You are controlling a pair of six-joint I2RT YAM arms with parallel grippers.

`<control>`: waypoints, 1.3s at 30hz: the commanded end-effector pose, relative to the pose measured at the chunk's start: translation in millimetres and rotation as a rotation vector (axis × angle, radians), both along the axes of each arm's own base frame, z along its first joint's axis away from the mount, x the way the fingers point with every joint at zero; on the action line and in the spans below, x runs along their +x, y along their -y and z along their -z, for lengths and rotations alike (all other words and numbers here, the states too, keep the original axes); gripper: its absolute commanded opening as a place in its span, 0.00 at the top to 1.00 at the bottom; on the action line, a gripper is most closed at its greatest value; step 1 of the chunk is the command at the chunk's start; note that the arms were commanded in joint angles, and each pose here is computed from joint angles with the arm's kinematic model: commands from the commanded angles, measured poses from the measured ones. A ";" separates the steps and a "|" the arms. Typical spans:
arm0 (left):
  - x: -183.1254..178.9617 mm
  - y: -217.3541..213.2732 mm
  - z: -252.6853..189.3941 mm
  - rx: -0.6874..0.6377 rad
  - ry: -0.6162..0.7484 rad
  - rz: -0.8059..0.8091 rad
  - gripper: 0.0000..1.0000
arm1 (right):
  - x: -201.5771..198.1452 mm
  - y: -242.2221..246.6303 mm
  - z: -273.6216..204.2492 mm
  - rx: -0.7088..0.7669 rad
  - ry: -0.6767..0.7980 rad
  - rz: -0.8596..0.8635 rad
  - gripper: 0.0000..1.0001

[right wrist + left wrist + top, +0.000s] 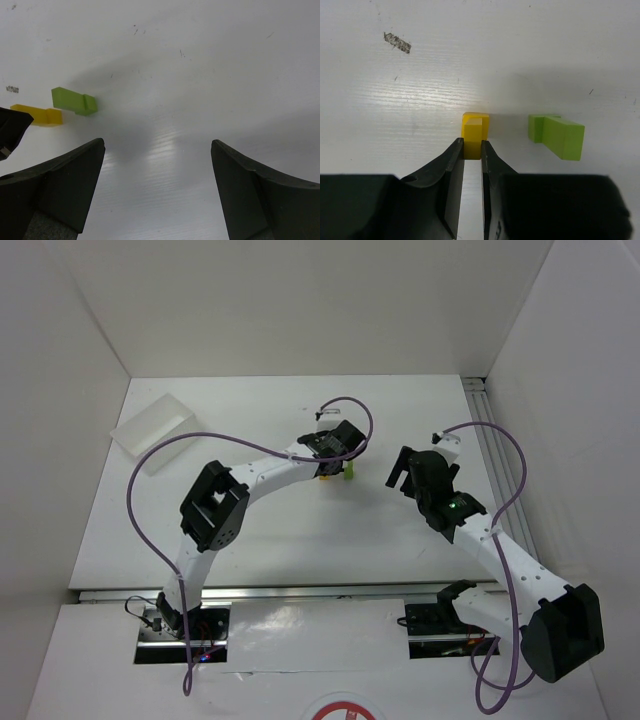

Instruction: Build the wood block tower

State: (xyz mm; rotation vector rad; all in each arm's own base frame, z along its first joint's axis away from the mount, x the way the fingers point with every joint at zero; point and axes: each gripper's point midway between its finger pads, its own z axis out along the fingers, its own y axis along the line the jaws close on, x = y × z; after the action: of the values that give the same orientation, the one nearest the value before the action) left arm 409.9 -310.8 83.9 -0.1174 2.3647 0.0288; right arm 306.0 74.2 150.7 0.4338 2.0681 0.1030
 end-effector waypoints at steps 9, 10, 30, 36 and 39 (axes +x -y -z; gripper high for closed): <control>-0.4 6.4 2.1 -0.007 0.007 -0.010 0.93 | 4.8 -0.2 -2.8 0.002 0.021 -0.003 0.06; -0.4 6.4 2.1 -0.007 0.007 -0.010 0.91 | 4.8 -0.2 -2.8 0.002 0.021 -0.003 0.06; -1.8 5.0 -2.8 -0.008 0.008 -0.010 0.14 | 7.5 -16.6 0.4 0.041 0.011 -0.078 0.06; -2.3 1.6 -42.3 -0.049 0.067 -0.008 0.13 | 13.0 -37.1 10.0 0.063 -0.041 -0.170 0.09; -6.1 -2.6 -53.0 -0.055 0.079 -0.002 0.13 | 16.8 -47.5 13.6 0.076 -0.063 -0.215 0.16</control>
State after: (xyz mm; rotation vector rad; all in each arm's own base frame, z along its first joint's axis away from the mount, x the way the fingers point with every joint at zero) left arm 404.6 -311.2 91.7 -0.1081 2.3621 0.0214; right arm 304.7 102.7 115.3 0.3126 2.2291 0.1934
